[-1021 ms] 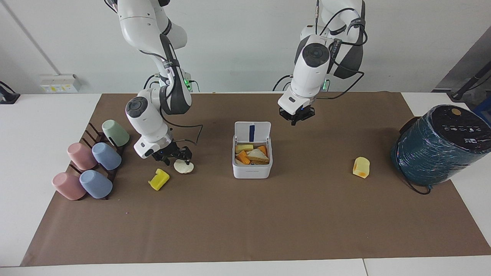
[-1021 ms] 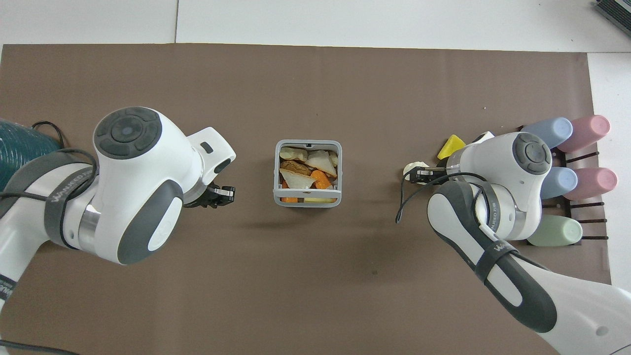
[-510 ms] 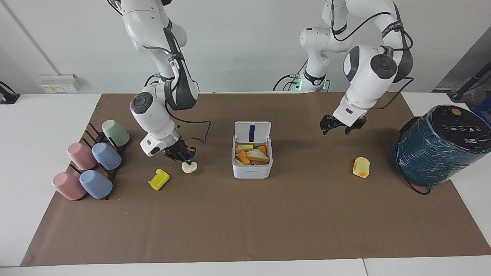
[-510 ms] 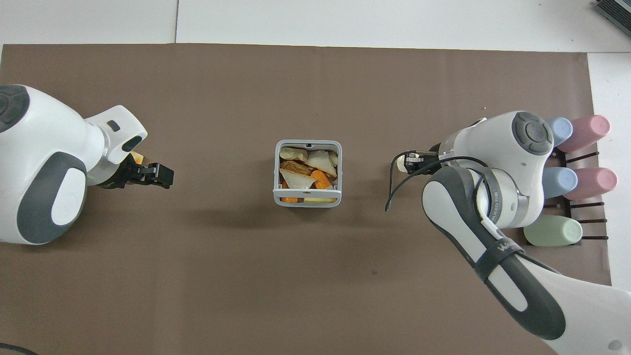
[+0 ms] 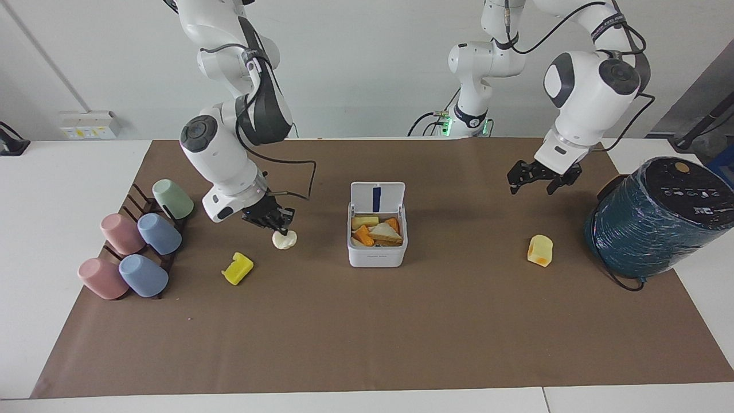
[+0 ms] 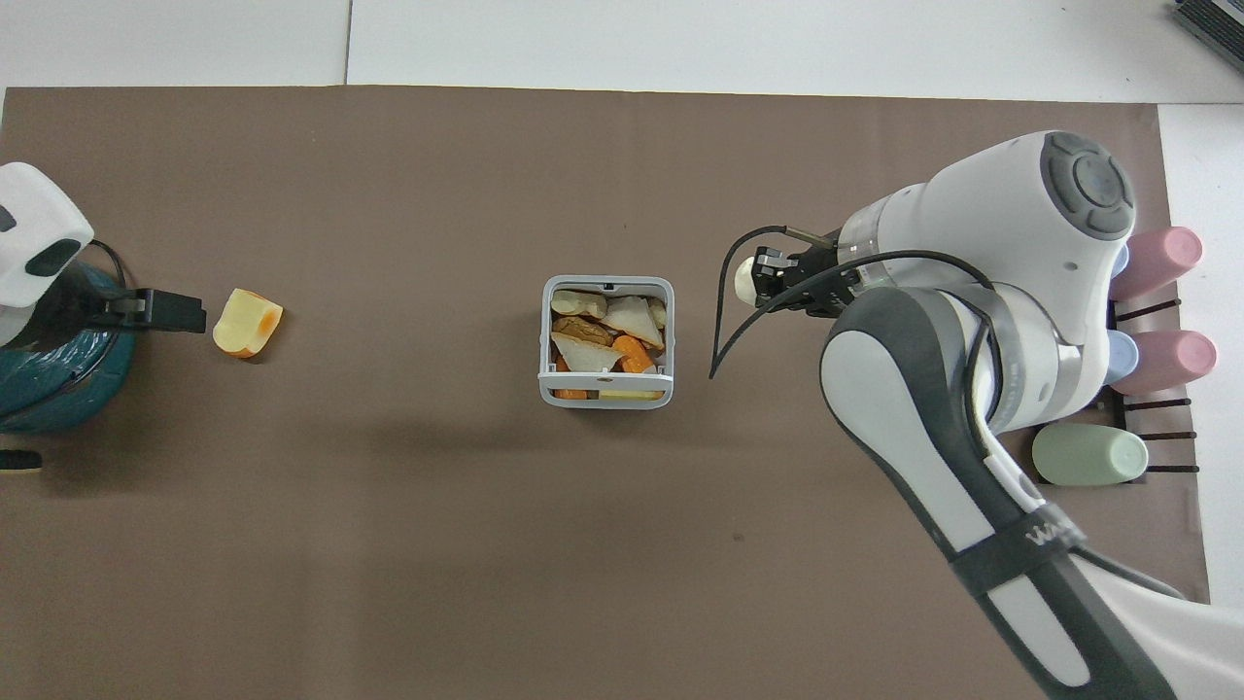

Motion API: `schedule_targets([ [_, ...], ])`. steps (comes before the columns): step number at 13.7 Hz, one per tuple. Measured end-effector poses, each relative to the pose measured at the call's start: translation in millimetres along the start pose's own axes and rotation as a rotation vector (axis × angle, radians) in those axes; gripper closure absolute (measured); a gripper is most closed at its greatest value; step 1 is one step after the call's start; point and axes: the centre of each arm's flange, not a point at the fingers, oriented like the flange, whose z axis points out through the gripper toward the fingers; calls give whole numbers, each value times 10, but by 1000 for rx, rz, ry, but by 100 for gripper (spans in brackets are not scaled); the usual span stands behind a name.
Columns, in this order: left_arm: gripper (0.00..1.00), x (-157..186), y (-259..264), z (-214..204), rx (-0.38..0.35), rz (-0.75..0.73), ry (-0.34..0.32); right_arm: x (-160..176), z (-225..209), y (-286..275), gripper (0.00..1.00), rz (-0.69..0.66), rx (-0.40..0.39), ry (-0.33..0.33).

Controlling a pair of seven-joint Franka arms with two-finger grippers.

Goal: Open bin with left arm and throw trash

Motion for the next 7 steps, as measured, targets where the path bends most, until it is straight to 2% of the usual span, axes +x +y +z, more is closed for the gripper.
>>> schedule_targets([
  [3, 0, 109, -61, -345, 5, -8, 67, -262, 155, -470, 92, 64, 84, 32],
  [7, 0, 243, -133, -600, 8, -19, 69, -476, 455, -764, 92, 103, 126, 17],
])
